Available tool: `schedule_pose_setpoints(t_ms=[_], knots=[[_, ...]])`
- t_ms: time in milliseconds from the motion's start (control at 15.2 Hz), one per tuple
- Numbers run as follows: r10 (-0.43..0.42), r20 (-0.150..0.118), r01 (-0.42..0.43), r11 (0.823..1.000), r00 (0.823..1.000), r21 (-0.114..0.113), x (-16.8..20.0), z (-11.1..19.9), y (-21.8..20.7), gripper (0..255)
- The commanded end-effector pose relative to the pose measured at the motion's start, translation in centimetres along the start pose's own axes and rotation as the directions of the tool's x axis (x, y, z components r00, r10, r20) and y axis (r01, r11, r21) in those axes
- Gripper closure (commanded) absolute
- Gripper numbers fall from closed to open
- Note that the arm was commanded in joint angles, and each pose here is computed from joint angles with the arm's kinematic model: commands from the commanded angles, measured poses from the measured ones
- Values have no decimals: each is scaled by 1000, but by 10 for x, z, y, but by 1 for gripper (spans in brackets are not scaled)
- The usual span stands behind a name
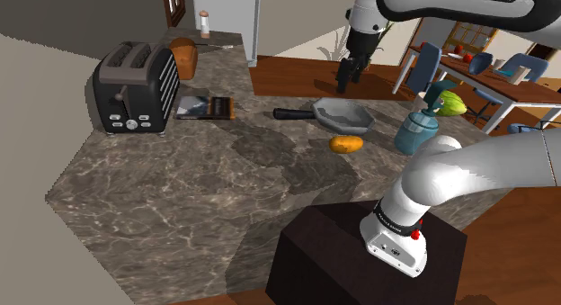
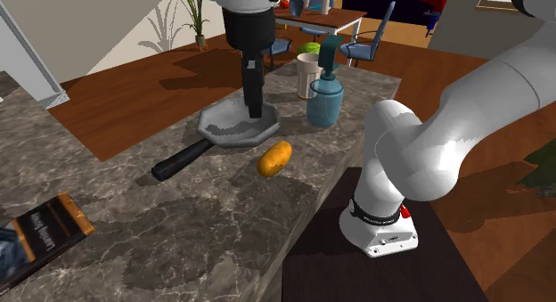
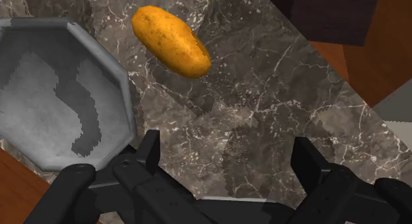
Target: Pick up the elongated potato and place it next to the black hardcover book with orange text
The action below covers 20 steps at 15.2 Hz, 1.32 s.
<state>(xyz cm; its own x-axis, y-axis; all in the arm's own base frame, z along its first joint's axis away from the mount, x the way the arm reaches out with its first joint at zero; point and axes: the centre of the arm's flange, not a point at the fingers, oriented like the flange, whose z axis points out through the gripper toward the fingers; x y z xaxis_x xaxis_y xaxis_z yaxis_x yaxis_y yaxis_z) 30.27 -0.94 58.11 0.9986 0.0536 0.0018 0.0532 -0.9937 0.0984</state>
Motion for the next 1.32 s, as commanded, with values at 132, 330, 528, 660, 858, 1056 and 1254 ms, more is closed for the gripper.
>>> schedule_pose_setpoints(t_ms=[132, 330, 528, 660, 858, 1056, 1254], knots=[[-101, -13, 101, 995, 995, 7, -8, 25, 7, 0], [-250, -33, 250, 968, 968, 14, -18, 63, 18, 0], [-392, -54, 394, 919, 918, 18, -26, 101, 30, 0], [-483, -68, 485, 874, 873, 19, -30, 127, 38, 0], [-608, -89, 611, 791, 789, 18, -33, 165, 51, 0], [-719, -110, 724, 689, 686, 13, -34, 204, 63, 0], [-754, -117, 760, 650, 646, 11, -33, 223, 67, 0]])
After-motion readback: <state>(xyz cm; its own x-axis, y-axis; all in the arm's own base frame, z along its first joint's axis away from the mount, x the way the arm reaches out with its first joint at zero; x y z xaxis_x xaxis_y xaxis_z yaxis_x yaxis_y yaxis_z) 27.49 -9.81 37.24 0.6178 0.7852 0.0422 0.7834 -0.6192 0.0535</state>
